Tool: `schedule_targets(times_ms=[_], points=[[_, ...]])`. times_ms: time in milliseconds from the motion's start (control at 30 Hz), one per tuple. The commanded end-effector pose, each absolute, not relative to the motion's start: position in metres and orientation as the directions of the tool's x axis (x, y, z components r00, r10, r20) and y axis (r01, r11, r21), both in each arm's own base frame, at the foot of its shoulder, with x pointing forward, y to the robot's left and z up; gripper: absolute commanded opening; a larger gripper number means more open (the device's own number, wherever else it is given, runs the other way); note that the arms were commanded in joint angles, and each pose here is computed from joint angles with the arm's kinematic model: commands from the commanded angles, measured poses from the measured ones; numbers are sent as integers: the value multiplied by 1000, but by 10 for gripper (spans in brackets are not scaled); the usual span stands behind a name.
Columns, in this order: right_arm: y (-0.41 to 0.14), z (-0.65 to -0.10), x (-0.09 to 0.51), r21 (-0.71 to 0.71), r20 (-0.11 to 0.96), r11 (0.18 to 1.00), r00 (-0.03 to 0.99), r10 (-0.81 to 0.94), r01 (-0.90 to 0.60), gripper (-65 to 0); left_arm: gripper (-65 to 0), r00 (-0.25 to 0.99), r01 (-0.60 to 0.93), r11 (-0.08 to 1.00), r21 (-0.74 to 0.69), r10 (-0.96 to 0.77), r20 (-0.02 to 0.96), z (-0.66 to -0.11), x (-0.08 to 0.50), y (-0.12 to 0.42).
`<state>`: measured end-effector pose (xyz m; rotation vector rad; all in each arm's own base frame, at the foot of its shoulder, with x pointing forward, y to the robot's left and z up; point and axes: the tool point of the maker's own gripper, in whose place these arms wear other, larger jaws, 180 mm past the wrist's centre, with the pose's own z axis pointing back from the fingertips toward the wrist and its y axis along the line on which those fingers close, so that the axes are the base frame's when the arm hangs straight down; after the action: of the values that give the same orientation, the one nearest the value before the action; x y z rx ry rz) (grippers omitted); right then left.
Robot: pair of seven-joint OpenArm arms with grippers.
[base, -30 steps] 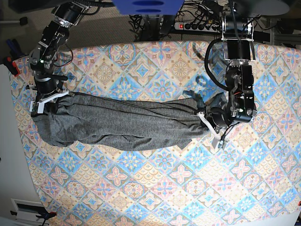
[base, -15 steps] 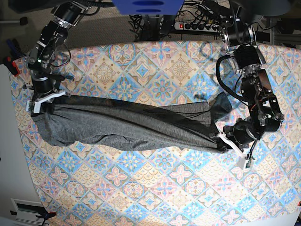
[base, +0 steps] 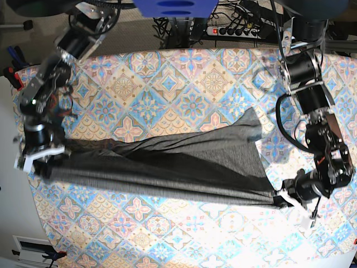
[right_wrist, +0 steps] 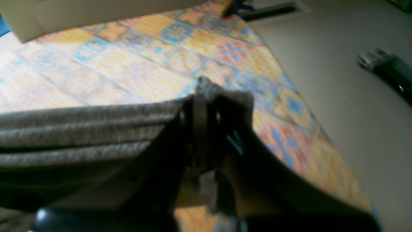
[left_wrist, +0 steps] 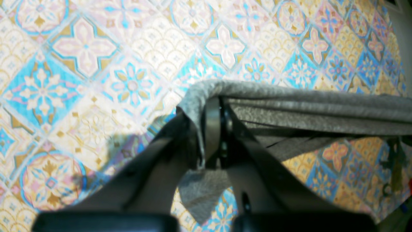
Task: Layout the t-shirt on the table in an organized manner, then fold the t-shirt properly
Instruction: 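Lift the grey shirt with both grippers and shake it open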
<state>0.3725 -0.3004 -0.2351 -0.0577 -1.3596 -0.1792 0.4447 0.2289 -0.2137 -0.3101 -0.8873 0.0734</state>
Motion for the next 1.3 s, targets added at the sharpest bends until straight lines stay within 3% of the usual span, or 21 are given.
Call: schedule_targets(times_ms=[0,167,400,600,900,1033,1167,1233,1267], points=[[-314,-202,377,31,993,982,108,-52,186,-650,-650,572,66,959,-274,189,798,-186,457,238],[-316,-207,389,64,990,981,111,-86,184,-650,-650,576,96,967,-236,140,805,-176,472,231],[-319,-270,396,149,949,969,246,-196,196,-650,-650,552,107,987,-120,41,833,-170,485,223],[-329,-323,391,181,894,959,369,-254,220,-650,-650,618,23,995,-99,63,784,-215,494,244],[-293,-320,460,185,873,980,445,-199,74,-650,-650,668,-96,992,-79,123,734,-280,498,280],[-279,-301,495,206,886,978,419,-199,29,-650,-650,680,-96,993,-72,118,723,-288,495,280],[-251,-324,506,202,857,979,489,-160,-33,-646,-650,707,-98,993,-69,118,697,-305,484,280],[-241,-330,506,186,855,981,502,-131,-60,-518,-641,726,-99,993,-66,117,677,-319,475,280],[-237,-330,508,174,860,982,498,-114,-76,-452,-594,734,-99,993,-65,117,669,-324,471,280]])
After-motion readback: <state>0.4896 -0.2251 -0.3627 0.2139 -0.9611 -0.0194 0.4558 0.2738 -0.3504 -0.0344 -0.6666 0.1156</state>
